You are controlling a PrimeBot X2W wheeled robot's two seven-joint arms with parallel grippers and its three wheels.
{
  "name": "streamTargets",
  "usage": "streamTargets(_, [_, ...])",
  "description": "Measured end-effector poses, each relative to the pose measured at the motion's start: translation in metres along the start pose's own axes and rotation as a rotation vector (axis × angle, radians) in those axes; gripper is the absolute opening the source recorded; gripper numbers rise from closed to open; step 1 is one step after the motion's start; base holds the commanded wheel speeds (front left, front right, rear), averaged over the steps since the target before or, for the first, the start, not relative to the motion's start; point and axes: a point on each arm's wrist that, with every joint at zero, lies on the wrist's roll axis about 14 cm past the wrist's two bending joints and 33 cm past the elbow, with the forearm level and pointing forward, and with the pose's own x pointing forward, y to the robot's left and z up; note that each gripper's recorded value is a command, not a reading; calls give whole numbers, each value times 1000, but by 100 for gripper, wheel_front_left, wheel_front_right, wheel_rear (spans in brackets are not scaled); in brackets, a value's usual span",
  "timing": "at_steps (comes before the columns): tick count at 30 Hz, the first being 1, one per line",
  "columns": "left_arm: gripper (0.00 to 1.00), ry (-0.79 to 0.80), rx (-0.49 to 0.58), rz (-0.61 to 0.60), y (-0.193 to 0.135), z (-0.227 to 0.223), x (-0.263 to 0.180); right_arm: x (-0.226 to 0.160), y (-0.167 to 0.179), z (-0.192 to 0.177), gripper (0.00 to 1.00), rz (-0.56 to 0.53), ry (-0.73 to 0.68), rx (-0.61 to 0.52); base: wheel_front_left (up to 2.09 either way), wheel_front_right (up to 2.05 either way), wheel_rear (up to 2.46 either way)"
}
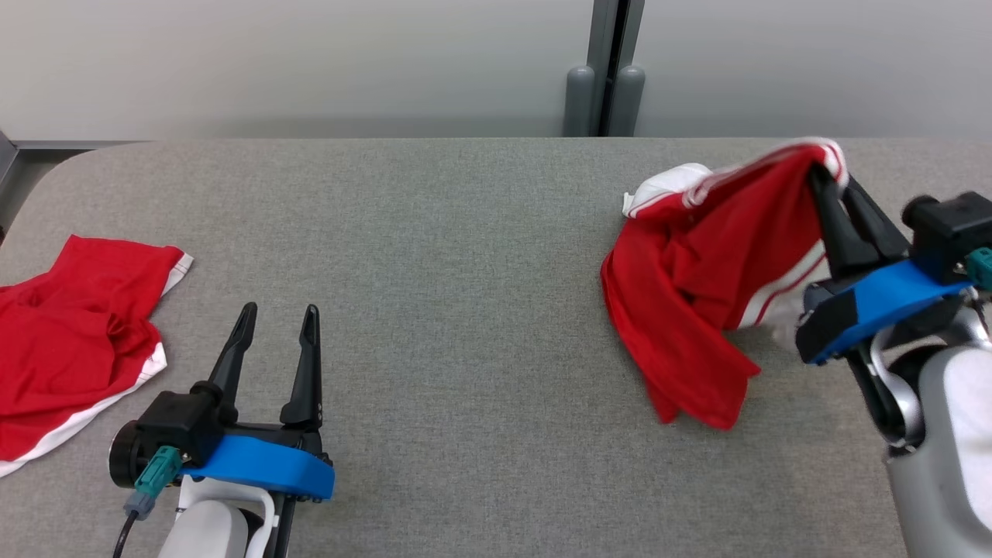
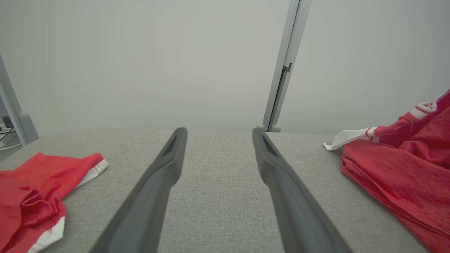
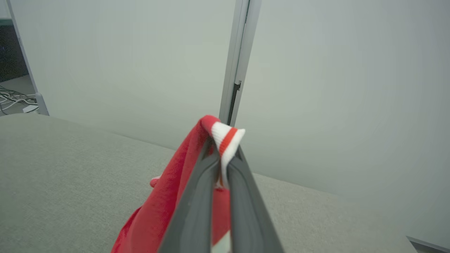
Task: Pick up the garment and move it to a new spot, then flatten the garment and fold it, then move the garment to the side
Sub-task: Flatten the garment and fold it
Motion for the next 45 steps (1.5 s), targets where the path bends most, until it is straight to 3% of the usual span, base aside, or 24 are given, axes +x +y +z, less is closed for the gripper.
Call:
streamTargets(4, [100,-5,3,7,2,2,-2,9,53,78,0,163,-197,-12,0,0,0])
streamTargets(5, [100,-5,3,7,2,2,-2,9,53,78,0,163,-197,-12,0,0,0])
streamTargets(14, [100,-10,-7,15,1,3,-8,21,138,198,0,430,-458,6,0,0,0])
streamTargets(21, [100,-1,-8,29,5,1,-11,32,140,238,0,439,-580,22,0,0,0])
streamTargets(25, [100,3,-9,29,5,-1,-10,44,106,201,0,352,-490,35,0,0,0])
streamTargets(29, [100,14,-9,23,4,-5,-8,51,48,115,0,198,-273,72,0,0,0])
streamTargets(35, [100,34,-5,1,1,-13,2,30,-24,-19,0,-19,31,158,0,0,0])
streamTargets(40, [100,38,4,-9,2,-15,12,27,-52,-70,0,-123,119,209,0,0,0])
streamTargets(45, [100,54,14,-3,7,-20,14,48,-62,-78,0,-155,100,213,0,0,0])
